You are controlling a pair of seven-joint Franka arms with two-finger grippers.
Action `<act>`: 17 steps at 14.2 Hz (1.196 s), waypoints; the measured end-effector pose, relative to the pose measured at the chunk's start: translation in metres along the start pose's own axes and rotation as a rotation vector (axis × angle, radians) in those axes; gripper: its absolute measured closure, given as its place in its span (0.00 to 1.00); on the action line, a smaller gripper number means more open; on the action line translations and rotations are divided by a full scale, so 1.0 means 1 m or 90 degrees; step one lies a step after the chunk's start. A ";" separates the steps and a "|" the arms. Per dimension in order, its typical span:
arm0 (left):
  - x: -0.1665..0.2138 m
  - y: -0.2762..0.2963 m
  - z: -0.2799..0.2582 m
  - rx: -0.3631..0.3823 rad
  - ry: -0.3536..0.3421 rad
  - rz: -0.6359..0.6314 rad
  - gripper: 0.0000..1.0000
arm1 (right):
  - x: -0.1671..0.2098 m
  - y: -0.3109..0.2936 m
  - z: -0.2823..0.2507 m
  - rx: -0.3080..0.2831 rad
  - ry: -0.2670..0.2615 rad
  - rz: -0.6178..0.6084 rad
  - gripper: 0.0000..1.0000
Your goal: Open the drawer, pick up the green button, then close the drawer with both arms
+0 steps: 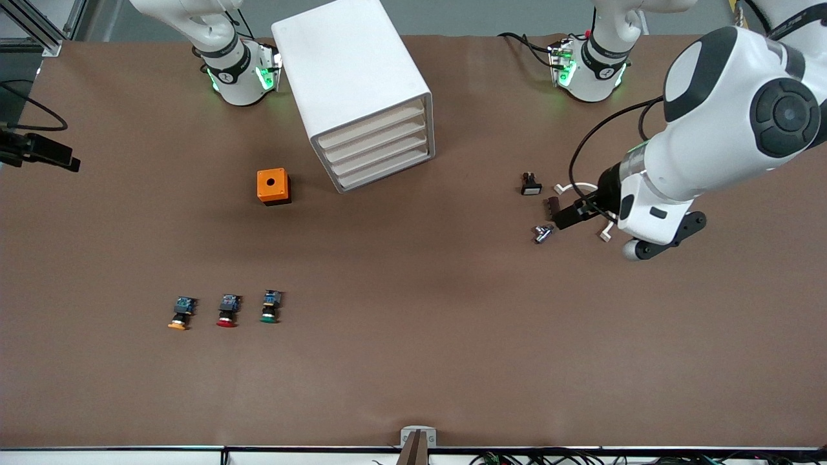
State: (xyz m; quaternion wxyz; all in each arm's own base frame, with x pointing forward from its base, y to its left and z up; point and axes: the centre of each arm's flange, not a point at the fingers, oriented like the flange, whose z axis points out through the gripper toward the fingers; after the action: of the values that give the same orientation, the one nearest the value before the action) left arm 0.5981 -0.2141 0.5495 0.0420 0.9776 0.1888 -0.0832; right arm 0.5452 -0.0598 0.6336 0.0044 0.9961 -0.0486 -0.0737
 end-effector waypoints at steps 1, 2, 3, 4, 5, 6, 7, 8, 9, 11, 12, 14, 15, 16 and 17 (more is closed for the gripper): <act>0.001 -0.008 -0.002 0.021 0.001 0.028 0.01 | -0.004 -0.001 -0.006 0.004 0.007 -0.002 0.00; 0.006 -0.020 -0.006 0.031 -0.002 0.050 0.01 | -0.008 -0.002 -0.010 0.006 0.013 -0.004 0.00; 0.013 -0.035 -0.012 0.033 -0.002 0.066 0.01 | -0.011 -0.003 -0.013 0.007 0.017 -0.006 0.00; 0.021 -0.051 -0.020 0.029 0.000 0.079 0.01 | -0.012 -0.005 -0.015 0.007 0.020 -0.008 0.00; 0.028 -0.067 -0.027 0.026 0.003 0.087 0.01 | -0.013 -0.008 -0.016 0.007 0.021 -0.012 0.00; 0.034 -0.082 -0.034 0.023 0.006 0.097 0.01 | -0.013 -0.012 -0.017 0.007 0.023 -0.017 0.00; 0.038 -0.095 -0.040 0.021 0.008 0.109 0.01 | -0.013 -0.016 -0.018 0.006 0.025 -0.023 0.00; 0.041 -0.107 -0.045 0.019 0.008 0.125 0.00 | -0.013 -0.020 -0.019 0.006 0.028 -0.027 0.00; 0.042 -0.115 -0.048 0.022 0.008 0.137 0.00 | -0.014 -0.022 -0.019 0.006 0.029 -0.029 0.00; 0.042 -0.134 -0.049 0.031 0.006 0.150 0.00 | -0.015 -0.022 -0.021 0.006 0.032 -0.030 0.00; 0.040 -0.143 -0.047 0.034 0.004 0.158 0.00 | -0.015 -0.021 -0.021 0.006 0.033 -0.029 0.00; 0.037 -0.165 -0.045 0.035 0.013 0.177 0.00 | -0.016 -0.021 -0.023 0.007 0.035 -0.029 0.00; 0.035 -0.177 -0.043 0.033 0.021 0.185 0.00 | -0.017 -0.021 -0.023 0.007 0.035 -0.029 0.00; 0.032 -0.187 -0.041 0.031 0.030 0.188 0.00 | -0.017 -0.021 -0.023 0.007 0.036 -0.029 0.00; 0.028 -0.193 -0.039 0.030 0.037 0.188 0.00 | -0.017 -0.021 -0.024 0.007 0.037 -0.029 0.00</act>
State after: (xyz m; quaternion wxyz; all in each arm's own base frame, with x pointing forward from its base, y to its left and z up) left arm 0.5572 -0.0205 0.5734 0.0254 0.9974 0.0425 -0.0518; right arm 0.5340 -0.0372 0.6592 -0.0011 0.9987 -0.0260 -0.0445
